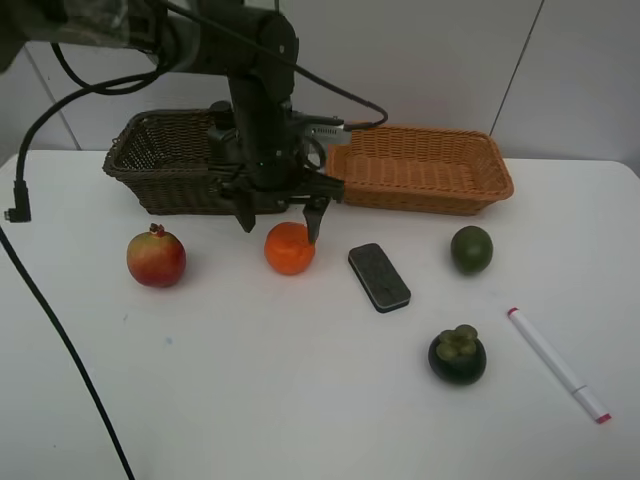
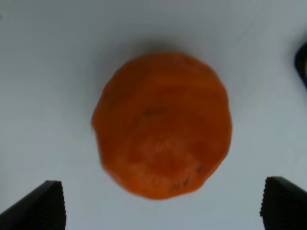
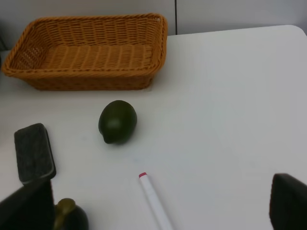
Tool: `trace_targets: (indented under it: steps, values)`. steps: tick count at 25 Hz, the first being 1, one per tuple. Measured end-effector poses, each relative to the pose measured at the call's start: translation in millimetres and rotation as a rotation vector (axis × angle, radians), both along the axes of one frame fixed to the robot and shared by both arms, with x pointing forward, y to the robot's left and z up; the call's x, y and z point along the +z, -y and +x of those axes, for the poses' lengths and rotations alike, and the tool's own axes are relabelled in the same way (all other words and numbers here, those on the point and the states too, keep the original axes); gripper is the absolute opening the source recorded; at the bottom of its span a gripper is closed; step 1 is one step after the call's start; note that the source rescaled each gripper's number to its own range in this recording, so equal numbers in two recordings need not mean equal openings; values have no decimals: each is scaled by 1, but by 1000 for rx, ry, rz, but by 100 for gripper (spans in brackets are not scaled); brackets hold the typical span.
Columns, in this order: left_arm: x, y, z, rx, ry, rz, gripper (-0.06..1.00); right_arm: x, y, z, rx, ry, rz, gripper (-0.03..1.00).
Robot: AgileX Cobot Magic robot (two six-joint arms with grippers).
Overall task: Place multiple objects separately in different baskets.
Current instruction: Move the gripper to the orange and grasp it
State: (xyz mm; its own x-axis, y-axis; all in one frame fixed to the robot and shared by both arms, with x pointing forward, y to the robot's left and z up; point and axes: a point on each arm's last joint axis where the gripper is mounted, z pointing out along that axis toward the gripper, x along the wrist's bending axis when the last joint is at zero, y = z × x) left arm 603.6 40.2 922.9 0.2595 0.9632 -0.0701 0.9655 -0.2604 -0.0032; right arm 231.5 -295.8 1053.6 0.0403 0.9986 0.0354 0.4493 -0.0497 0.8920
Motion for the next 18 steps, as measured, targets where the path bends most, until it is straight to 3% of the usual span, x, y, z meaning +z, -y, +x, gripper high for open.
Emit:
trace_targets:
  steps: [2,7,18]
  values:
    - [-15,7,0,11,-7,-26,100,0,0,0,0,0,0,99]
    - [-44,10,1,21,-42,-8,100,0,0,0,0,0,0,99]
    - [-53,8,3,8,-34,24,100,0,0,0,1,0,1,99]
